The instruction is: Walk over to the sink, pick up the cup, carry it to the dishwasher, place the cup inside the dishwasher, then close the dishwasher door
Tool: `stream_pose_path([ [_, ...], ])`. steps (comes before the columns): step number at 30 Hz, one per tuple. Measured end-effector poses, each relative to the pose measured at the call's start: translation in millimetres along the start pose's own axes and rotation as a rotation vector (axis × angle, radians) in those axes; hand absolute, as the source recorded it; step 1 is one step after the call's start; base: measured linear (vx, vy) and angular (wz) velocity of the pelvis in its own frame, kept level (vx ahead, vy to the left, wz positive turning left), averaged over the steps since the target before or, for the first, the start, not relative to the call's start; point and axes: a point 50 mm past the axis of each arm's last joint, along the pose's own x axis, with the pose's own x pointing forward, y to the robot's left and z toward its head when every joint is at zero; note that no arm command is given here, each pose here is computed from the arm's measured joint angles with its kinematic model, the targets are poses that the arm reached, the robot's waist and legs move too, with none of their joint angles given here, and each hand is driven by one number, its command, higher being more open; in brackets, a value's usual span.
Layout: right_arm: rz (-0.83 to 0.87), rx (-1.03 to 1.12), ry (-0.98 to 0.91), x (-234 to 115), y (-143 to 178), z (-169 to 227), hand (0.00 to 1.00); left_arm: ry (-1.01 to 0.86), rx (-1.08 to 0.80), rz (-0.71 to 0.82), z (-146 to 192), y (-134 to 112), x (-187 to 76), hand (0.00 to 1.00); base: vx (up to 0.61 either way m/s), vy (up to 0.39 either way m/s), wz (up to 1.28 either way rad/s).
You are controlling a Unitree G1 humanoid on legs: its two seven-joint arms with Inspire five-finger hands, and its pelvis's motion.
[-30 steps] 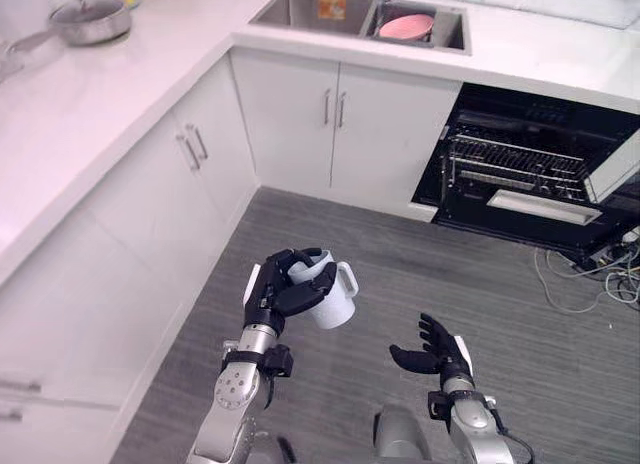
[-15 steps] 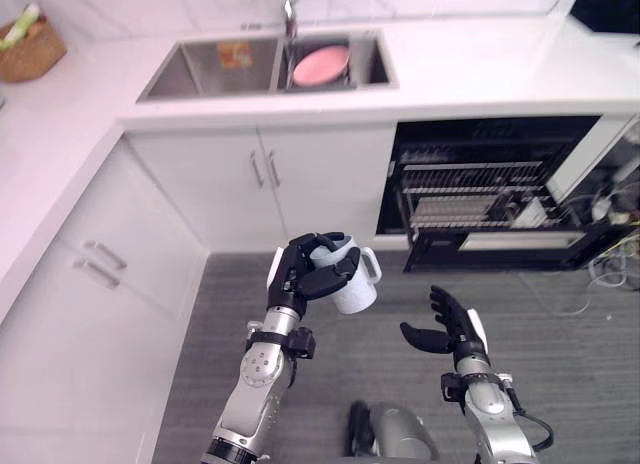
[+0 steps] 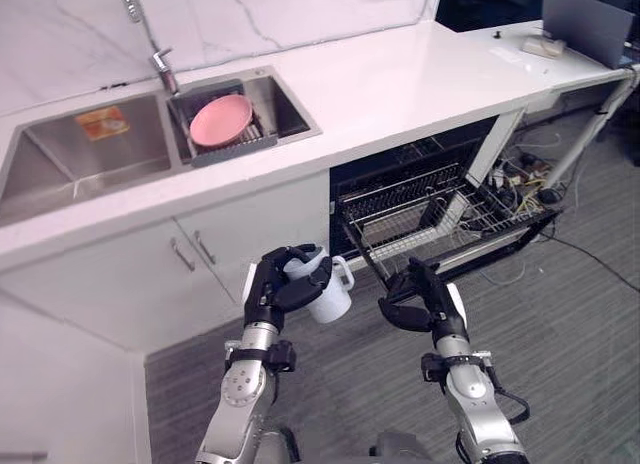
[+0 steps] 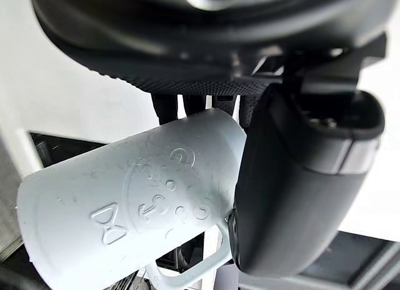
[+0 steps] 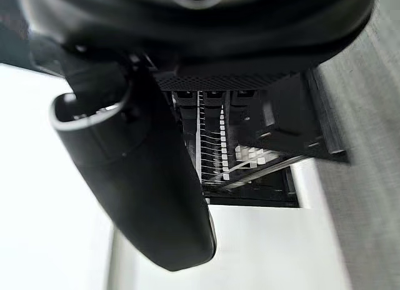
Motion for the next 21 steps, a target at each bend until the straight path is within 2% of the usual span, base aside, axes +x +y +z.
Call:
stream_pose_path([
  [6,0.084,0.011,-0.113,13.2,21.8,27.2,0.9,-0.071,0.016,0.051,13.5,9.7,4.3,0.3,0.27,-0.031,-0.52],
  [9,0.078,-0.011,-0.135,15.7,11.0,31.8,0.9,-0.048,-0.005,0.073,7.7,5.2,8.6,0.3,0.22,-0.07,-0.49],
  [14,0.027,0.101,-0.143,3.8,-10.7,32.5,0.9,-0.059,0.039,0.051,8.9,1.3,22.2,0.3,0.12,-0.051,-0.17],
  [21,0.145,0.19,-0.265,1.5,3.3,60.3,0.9,-0.105,0.08,0.068,17.7,3.3,30.0,0.3,0.12,0.041,-0.36],
])
